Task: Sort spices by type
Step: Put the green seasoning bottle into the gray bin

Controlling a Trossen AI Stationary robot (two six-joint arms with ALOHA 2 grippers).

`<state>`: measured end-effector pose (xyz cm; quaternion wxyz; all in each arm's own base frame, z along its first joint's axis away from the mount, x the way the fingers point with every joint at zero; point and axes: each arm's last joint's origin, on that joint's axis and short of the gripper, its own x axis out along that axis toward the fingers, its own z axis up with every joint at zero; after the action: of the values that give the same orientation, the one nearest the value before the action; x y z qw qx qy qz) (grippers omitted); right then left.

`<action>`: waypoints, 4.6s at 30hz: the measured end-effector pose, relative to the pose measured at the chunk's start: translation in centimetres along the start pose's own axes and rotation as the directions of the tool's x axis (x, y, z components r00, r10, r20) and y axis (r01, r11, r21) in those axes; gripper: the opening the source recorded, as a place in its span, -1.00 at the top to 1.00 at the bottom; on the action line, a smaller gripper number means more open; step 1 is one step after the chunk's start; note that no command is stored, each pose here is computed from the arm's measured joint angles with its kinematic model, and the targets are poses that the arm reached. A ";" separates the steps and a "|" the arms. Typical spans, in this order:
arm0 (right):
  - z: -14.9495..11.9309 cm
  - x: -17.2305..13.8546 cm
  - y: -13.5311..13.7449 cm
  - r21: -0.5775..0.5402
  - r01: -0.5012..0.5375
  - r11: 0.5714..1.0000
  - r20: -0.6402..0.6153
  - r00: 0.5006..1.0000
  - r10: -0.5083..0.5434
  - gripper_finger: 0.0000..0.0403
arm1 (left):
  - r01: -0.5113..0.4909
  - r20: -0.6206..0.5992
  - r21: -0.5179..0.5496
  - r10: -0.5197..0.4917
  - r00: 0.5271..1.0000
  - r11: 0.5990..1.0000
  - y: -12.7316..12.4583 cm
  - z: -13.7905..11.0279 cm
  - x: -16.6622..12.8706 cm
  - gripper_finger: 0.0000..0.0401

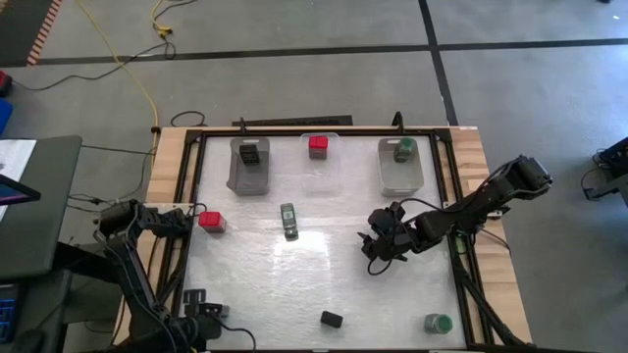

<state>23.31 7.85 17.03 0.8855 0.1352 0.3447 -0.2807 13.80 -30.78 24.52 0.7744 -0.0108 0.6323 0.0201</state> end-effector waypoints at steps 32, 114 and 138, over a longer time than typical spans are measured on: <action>0.0 0.0 0.0 -0.002 0.001 1.000 -0.001 1.000 -0.001 -0.71 | -0.134 0.178 0.018 0.129 0.976 0.991 8.4 10.6 -9.9 0.00; 1.2 -11.0 -1.4 0.009 0.232 0.973 -0.015 0.973 -0.232 -0.49 | 0.062 0.248 -0.208 -0.008 0.969 0.976 30.8 28.2 5.7 -0.12; 1.4 -10.8 -1.4 0.000 0.236 0.972 0.012 0.972 -0.236 -0.49 | 0.068 0.281 -0.208 -0.007 0.960 0.976 30.8 28.4 2.0 -0.47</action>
<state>16.66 10.47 25.40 0.8481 0.0908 0.3533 -0.3843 40.67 1.22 28.52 0.8501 -0.1041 0.5108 0.0752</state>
